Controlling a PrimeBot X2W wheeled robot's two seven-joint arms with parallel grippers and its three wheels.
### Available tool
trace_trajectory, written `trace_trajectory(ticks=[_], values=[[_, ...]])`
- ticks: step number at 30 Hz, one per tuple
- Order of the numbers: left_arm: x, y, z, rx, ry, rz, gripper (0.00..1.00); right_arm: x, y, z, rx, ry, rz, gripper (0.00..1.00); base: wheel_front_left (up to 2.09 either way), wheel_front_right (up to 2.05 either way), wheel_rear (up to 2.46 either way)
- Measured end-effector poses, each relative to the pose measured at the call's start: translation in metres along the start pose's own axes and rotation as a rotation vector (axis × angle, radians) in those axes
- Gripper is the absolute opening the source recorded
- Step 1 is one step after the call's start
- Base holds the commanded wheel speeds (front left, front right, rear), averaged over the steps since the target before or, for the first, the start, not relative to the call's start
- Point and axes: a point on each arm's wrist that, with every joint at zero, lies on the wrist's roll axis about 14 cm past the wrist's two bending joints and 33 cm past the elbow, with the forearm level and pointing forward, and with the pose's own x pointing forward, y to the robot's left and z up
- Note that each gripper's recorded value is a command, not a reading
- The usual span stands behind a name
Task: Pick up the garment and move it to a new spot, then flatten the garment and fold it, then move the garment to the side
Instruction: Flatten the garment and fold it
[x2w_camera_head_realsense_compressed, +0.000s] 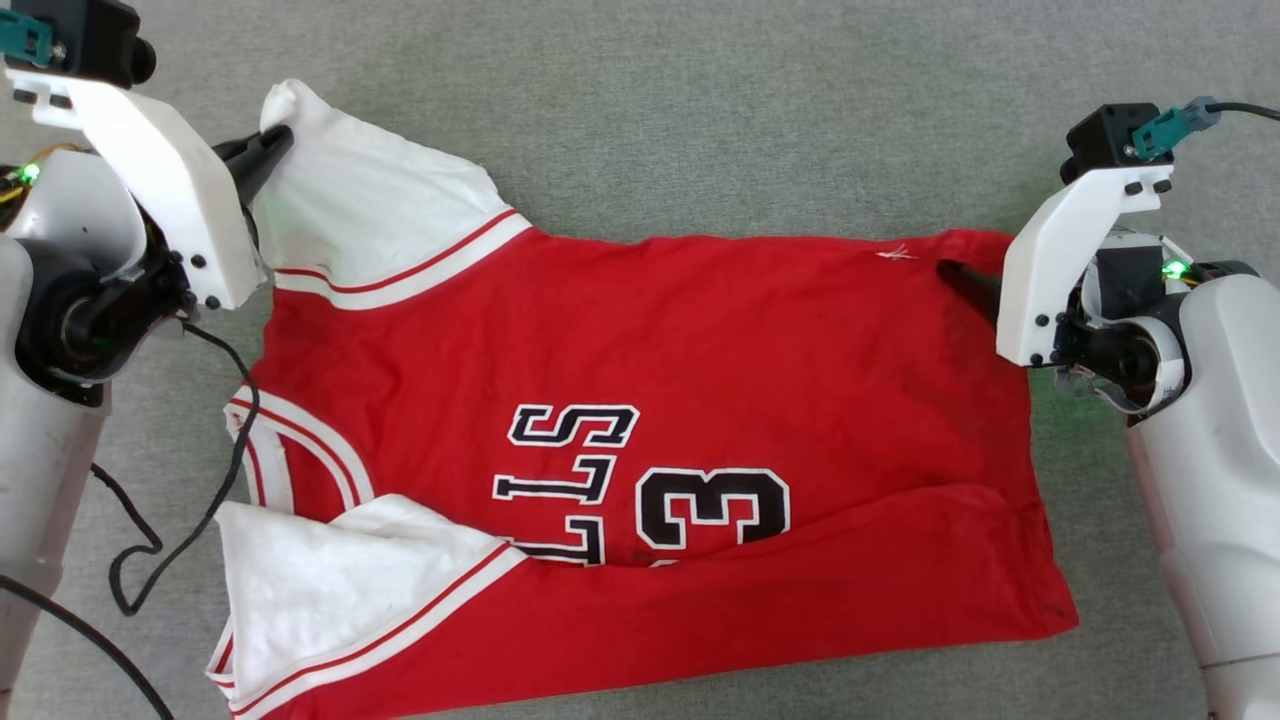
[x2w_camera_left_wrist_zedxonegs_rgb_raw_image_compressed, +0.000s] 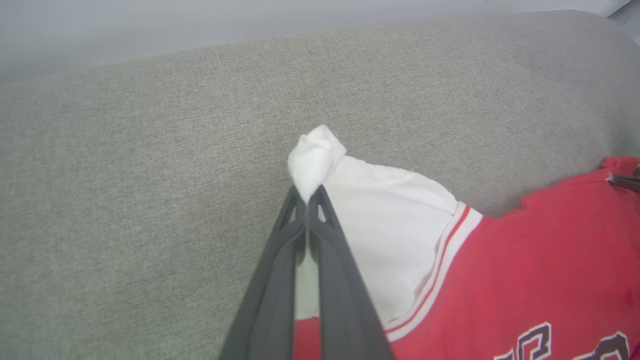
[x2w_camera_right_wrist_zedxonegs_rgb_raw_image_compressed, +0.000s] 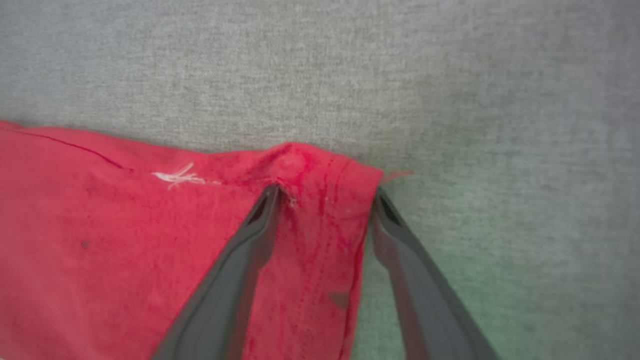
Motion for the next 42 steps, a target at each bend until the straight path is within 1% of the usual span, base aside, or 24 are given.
trace_trajectory(ticks=[4,6,12,17,20,23,28,33,34,35,36,37,38,39,42], values=[[-0.009,0.004,0.005,-0.015,-0.046,0.013,0.0,-0.002,0.005,0.005,-0.022,0.002,0.005,0.0,0.0,0.0,0.0],[-0.016,0.007,0.006,-0.025,-0.073,0.025,0.0,-0.006,0.007,0.012,-0.033,-0.02,0.007,0.0,0.0,0.0,0.0],[-0.047,0.016,0.006,-0.048,-0.176,0.066,0.0,-0.031,0.021,0.043,-0.055,-0.18,0.035,0.0,0.0,0.0,0.0],[-0.077,0.013,-0.018,-0.076,-0.216,0.086,0.0,-0.056,0.021,0.038,-0.041,-0.269,0.042,0.0,0.0,0.0,0.0],[-0.095,0.009,-0.035,-0.101,-0.233,0.103,0.0,-0.069,0.02,0.028,-0.023,-0.306,0.046,0.0,0.0,0.0,0.0],[-0.11,0.006,-0.057,-0.136,-0.229,0.123,0.0,-0.079,0.017,0.01,0.001,-0.321,0.044,0.0,0.0,0.0,0.0],[-0.128,-0.005,-0.115,-0.23,-0.139,0.154,0.0,-0.087,0.019,-0.031,0.046,-0.299,0.047,0.0,0.0,0.0,0.0],[-0.134,-0.026,-0.166,-0.346,-0.039,0.146,0.0,-0.089,0.014,-0.073,0.119,-0.261,0.037,0.0,0.0,0.0,0.0],[-0.135,-0.029,-0.176,-0.357,-0.014,0.146,0.0,-0.089,0.014,-0.081,0.131,-0.249,0.036,0.19,0.0,0.0,0.0],[-0.135,-0.033,-0.183,-0.376,-0.002,0.142,0.0,-0.088,0.014,-0.089,0.143,-0.233,0.036,0.49,0.0,0.0,0.0],[-0.135,-0.036,-0.188,-0.393,0.006,0.14,0.0,-0.087,0.014,-0.096,0.157,-0.226,0.035,1.0,0.0,0.0,0.0],[-0.135,-0.038,-0.192,-0.4,0.01,0.139,0.41,-0.087,0.014,-0.101,0.166,-0.224,0.034,1.0,0.0,0.0,0.0],[-0.136,-0.039,-0.195,-0.402,0.012,0.139,0.85,-0.087,0.015,-0.105,0.169,-0.224,0.034,1.0,0.0,0.0,0.0],[-0.136,-0.04,-0.195,-0.405,0.007,0.141,1.0,-0.087,0.015,-0.106,0.173,-0.234,0.034,1.0,0.0,0.0,0.0],[-0.136,-0.041,-0.189,-0.385,-0.047,0.143,1.0,-0.092,0.017,-0.104,0.183,-0.291,0.033,1.0,0.0,0.0,0.0]])
